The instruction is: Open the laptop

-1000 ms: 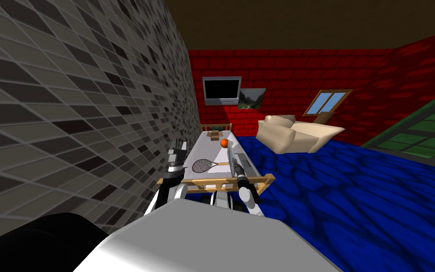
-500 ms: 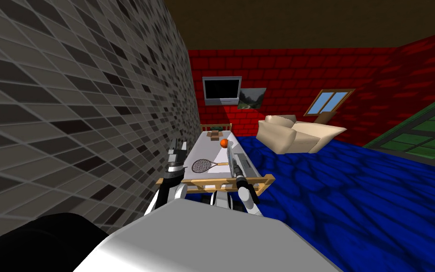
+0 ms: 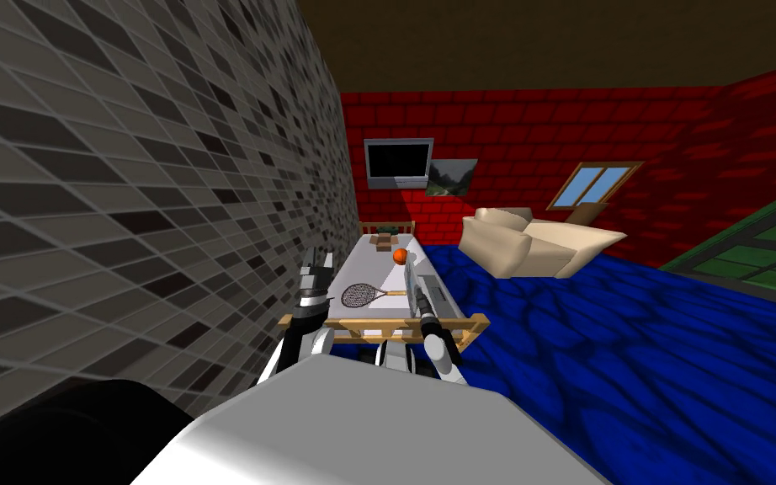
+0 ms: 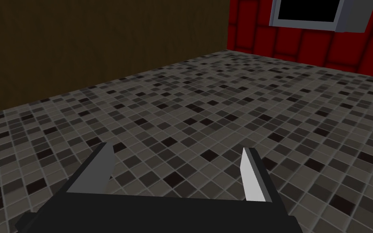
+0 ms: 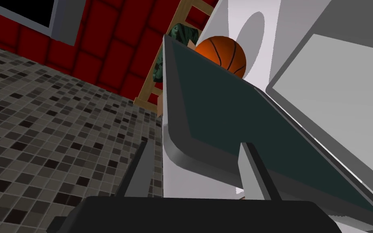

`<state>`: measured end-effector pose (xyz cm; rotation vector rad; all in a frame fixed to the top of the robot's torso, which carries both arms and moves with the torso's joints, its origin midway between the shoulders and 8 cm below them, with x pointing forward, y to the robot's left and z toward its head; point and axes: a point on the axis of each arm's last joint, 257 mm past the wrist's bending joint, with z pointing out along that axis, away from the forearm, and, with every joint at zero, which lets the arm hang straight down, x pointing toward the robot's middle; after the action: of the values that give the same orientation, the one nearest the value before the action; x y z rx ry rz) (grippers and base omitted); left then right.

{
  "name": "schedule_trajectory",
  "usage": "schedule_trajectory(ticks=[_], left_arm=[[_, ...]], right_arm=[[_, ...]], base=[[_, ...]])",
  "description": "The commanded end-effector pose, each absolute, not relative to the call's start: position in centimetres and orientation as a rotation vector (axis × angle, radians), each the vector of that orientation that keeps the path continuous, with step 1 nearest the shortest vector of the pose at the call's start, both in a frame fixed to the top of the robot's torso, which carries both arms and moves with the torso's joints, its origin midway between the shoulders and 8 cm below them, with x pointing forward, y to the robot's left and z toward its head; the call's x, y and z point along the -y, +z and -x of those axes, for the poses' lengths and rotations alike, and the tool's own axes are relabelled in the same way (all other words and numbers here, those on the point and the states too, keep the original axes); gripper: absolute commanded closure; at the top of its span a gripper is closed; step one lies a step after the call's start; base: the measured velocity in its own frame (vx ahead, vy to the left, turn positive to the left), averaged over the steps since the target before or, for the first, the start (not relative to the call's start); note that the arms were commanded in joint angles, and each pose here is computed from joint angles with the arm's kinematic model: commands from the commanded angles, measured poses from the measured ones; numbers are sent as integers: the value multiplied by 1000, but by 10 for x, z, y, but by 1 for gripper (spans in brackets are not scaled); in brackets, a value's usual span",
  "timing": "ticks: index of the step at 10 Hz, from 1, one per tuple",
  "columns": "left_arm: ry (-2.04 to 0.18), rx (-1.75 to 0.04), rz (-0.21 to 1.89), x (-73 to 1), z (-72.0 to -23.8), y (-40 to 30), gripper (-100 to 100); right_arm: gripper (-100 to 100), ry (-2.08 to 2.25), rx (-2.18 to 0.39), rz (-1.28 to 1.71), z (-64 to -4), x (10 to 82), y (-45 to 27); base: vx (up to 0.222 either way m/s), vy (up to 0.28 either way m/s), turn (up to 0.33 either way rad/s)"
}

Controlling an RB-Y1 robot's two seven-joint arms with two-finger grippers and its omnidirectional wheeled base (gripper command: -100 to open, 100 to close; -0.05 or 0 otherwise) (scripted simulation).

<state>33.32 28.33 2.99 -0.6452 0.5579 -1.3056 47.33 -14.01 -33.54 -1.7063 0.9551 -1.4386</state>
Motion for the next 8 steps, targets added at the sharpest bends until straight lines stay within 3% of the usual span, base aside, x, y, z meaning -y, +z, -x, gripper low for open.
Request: schedule_trajectory(ticks=[1,8], left_arm=[[-1306,-558,645,-283,-333,30,0],[-1306,-558,645,-283,-333,30,0]], right_arm=[[100,-1402,-1006,1674,-469,143,-342],[100,-1297,-1129,1563,-456,144,-351]], base=[[23,-104,18],[17,-93,47]])
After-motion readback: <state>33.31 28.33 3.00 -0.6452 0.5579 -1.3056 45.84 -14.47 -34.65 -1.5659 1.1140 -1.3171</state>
